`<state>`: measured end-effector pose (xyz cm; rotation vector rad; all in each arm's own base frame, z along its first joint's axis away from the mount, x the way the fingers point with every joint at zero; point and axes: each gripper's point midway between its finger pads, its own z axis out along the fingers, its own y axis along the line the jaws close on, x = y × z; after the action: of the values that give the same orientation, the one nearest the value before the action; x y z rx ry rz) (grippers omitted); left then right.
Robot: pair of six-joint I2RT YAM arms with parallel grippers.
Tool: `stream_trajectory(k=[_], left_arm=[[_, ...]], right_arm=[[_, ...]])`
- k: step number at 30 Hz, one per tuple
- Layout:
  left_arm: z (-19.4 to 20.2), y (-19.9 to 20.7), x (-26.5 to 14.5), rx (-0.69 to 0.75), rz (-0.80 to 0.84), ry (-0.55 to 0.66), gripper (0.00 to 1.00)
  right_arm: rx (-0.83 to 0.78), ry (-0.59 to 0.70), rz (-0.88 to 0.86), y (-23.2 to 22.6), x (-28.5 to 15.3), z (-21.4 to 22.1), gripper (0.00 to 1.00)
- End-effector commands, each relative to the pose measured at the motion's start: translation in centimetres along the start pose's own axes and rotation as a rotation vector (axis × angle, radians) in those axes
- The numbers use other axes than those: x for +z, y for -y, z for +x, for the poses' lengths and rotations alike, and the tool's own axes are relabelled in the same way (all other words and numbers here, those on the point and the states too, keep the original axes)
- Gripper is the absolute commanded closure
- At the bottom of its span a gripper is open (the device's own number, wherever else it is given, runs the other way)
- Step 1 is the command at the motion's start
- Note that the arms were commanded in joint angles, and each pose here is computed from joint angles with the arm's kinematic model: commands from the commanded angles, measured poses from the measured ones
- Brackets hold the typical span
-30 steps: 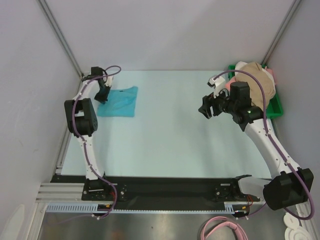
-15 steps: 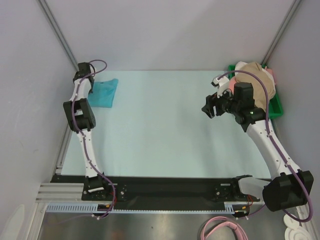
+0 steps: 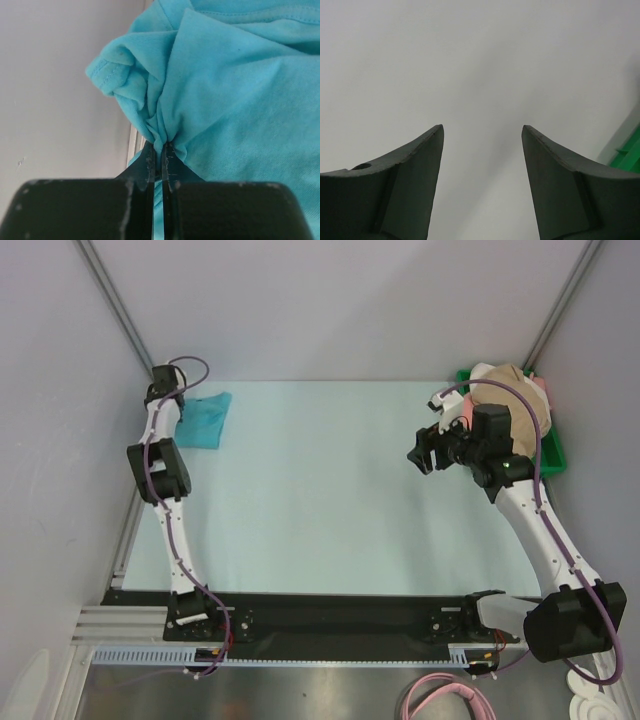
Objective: Fold and stack the t-shirts
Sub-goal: Neatly place the folded tshirt to the corner
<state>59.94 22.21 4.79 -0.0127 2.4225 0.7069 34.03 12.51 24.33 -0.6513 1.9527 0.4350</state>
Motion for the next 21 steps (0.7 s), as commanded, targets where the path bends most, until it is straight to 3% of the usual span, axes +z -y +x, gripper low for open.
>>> stream_trajectory(k=[1,21], left_arm=[[-1.1,-2.5,0.6,-0.085,-0.044,0.048,1.0],[-2.5,-3.6,0.8,-0.07,-0.082,0.107,0.96]], right_arm=[[-0.009,0.032,0.013,0.4,0.0,-0.8,0.31],[-0.002,0.019,0.024,1.0,0.1,0.1,0.31]])
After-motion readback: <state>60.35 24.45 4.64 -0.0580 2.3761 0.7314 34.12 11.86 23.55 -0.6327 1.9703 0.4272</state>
